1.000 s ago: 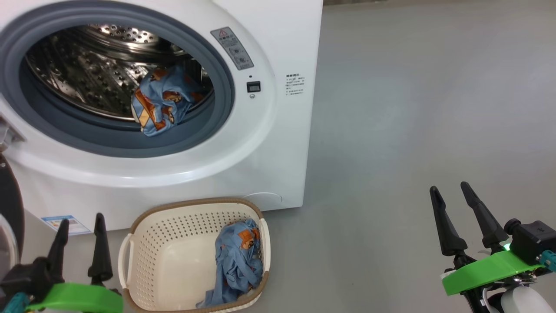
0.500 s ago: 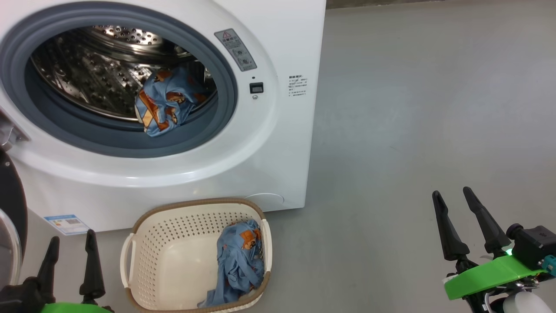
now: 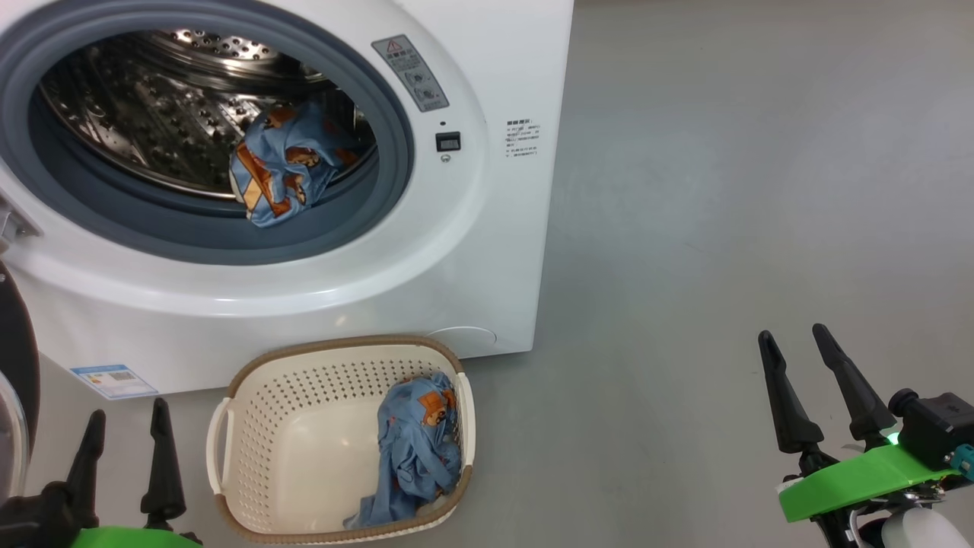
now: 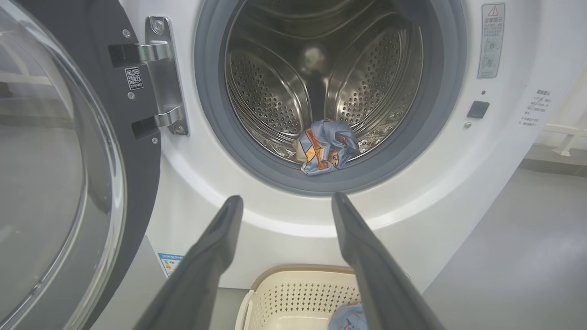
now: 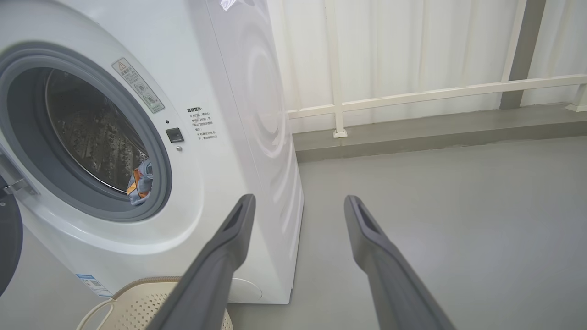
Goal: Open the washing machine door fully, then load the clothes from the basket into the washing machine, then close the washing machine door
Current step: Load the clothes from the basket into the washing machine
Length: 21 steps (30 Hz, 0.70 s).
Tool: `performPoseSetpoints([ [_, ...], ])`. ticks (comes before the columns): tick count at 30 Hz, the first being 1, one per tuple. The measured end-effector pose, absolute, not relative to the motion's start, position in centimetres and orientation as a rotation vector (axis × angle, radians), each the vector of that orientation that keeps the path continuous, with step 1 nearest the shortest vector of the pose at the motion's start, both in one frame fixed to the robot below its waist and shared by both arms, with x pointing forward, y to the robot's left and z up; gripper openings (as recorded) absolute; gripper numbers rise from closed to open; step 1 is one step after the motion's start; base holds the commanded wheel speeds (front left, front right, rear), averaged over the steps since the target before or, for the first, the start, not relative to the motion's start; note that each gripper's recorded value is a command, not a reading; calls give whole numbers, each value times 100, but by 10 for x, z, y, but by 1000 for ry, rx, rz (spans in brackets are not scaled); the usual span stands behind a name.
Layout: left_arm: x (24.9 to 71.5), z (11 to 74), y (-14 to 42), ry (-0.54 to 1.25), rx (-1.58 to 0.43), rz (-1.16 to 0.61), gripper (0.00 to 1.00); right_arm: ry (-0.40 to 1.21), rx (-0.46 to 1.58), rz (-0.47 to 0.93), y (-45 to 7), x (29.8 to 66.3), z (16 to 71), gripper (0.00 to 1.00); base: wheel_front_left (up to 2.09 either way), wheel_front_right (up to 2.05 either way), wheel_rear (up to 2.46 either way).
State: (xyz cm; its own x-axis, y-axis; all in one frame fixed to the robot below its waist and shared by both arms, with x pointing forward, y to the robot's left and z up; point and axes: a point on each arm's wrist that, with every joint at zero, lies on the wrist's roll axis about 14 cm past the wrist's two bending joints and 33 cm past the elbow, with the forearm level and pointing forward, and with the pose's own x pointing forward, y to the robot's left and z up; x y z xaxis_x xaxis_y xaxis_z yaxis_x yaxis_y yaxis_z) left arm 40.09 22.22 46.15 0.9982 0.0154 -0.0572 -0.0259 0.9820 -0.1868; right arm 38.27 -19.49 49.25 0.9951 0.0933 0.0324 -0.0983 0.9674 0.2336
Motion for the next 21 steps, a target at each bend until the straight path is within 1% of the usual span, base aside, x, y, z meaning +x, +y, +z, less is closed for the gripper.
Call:
performPoseSetpoints([
  [9, 401, 448, 212, 91, -214, 15, 100, -12, 242, 93, -195, 386, 489, 100, 0, 0, 0],
  [15, 398, 416, 195, 194, -232, -15, 100, -17, 254, 88, -193, 396, 489, 100, 0, 0, 0],
  [21, 396, 377, 162, 323, -271, -79, 100, -24, 263, 78, -194, 409, 488, 100, 0, 0, 0],
])
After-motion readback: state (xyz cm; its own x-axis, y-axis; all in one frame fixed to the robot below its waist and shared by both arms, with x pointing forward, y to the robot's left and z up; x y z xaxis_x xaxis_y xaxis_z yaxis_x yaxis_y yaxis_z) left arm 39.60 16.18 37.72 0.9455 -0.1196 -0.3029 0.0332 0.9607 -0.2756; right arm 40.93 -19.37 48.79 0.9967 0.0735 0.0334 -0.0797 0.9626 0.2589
